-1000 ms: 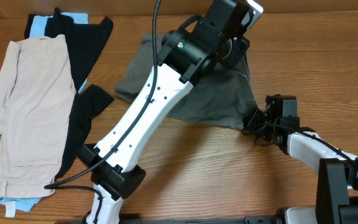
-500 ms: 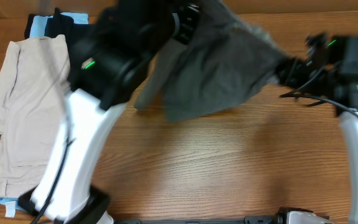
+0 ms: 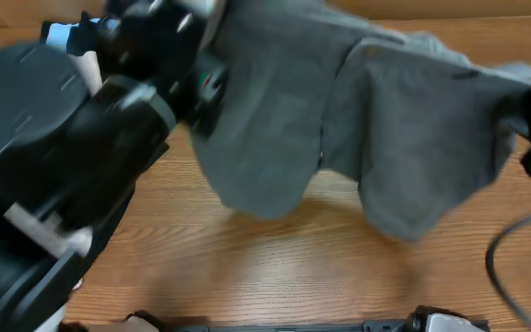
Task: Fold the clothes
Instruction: 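Lift the shorts with both grippers, stretch apart, and lay them flat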
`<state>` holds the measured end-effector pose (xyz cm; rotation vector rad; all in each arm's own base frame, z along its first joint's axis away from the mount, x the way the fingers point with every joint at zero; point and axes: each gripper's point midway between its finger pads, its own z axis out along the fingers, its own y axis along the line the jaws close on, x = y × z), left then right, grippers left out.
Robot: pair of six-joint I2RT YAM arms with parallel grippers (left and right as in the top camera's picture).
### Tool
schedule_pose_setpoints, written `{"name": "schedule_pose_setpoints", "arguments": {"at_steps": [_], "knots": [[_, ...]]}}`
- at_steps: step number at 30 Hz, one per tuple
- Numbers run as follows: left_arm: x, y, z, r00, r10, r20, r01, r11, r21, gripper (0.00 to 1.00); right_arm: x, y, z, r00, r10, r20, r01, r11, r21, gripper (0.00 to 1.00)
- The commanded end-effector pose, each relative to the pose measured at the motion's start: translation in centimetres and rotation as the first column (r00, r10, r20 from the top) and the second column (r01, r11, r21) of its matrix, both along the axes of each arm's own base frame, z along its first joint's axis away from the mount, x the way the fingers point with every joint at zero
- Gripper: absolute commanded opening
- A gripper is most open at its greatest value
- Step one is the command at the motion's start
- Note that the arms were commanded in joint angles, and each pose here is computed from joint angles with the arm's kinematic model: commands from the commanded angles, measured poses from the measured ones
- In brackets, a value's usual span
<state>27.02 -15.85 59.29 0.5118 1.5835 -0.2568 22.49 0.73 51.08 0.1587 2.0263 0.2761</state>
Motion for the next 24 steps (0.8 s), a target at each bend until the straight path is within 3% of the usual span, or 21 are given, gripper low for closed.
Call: {"name": "schedule_pose_setpoints", "arguments": {"at_steps": [1, 6, 11, 14, 17, 24], "knots": [[-3.8, 9.6, 2.8, 0.942, 0.324, 0.086, -0.321, 0.946, -0.049, 0.04, -2.5, -4.2, 1.0, 0.969, -0.240, 0.050, 0.243, 0.967, -0.077, 0.04], [-4.1, 10.5, -1.4, 0.929, 0.367, -0.056, -0.365, 0.930, 0.043, 0.04, -4.4, -3.5, 1.2, 0.970, -0.231, 0.078, 0.237, 0.969, -0.075, 0.04], [-2.3, 10.1, -5.5, 0.893, 0.413, -0.179, -0.387, 0.907, 0.165, 0.04, -3.4, -3.4, -0.3, 0.977, -0.211, 0.016, 0.211, 0.974, -0.078, 0.04], [-1.1, 9.4, -8.2, 0.860, 0.434, -0.268, -0.386, 0.897, 0.214, 0.04, -2.3, -2.8, -2.3, 0.986, -0.158, -0.060, 0.154, 0.986, -0.062, 0.04], [-0.2, 9.6, -11.4, 0.786, 0.499, -0.365, -0.416, 0.864, 0.284, 0.04, -1.0, -2.8, -5.4, 0.977, -0.131, -0.171, 0.125, 0.991, -0.045, 0.04], [4.3, 9.1, -18.2, 0.633, 0.555, -0.540, -0.389, 0.831, 0.397, 0.04, 2.2, -3.7, -15.0, 0.871, -0.077, -0.484, 0.072, 0.997, -0.028, 0.04]]}}
